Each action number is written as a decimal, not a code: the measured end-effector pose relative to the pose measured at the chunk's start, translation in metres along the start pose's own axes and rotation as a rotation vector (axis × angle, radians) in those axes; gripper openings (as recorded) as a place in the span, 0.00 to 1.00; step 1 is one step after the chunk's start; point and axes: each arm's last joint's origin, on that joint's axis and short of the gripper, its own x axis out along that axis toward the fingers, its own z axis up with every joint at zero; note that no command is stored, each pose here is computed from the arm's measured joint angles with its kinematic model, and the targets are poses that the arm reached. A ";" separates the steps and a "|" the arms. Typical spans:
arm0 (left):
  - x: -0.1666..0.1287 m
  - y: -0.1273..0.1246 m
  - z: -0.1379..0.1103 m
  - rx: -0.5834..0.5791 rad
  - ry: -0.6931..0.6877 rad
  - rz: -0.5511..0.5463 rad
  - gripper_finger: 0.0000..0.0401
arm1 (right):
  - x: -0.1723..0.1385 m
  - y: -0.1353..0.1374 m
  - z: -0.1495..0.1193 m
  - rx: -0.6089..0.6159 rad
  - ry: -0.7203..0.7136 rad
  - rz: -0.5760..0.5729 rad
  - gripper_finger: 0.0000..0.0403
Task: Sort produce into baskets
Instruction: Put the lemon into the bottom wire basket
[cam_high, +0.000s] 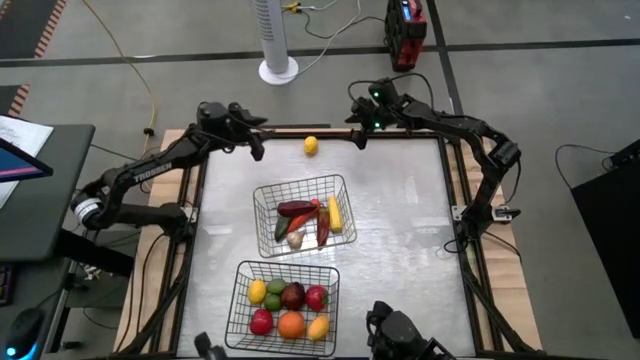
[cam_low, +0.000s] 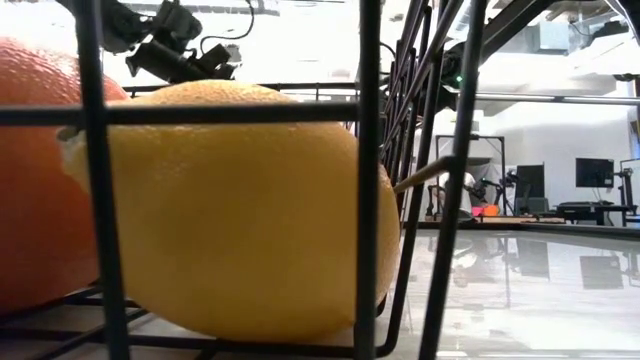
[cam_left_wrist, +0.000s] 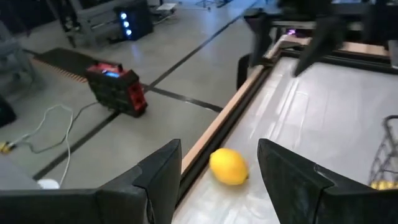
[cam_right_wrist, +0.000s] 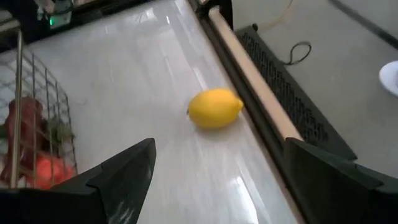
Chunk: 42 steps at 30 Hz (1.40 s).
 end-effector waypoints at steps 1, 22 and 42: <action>-0.001 0.004 -0.003 -0.009 0.003 0.006 0.50 | 0.000 0.000 -0.002 0.001 0.015 0.003 0.94; -0.009 0.031 -0.028 -0.180 0.035 0.073 0.50 | 0.000 0.001 -0.006 0.016 0.042 0.008 0.94; -0.043 0.020 -0.051 -0.091 -0.125 0.128 0.50 | -0.003 -0.016 -0.003 -0.288 0.029 0.027 0.94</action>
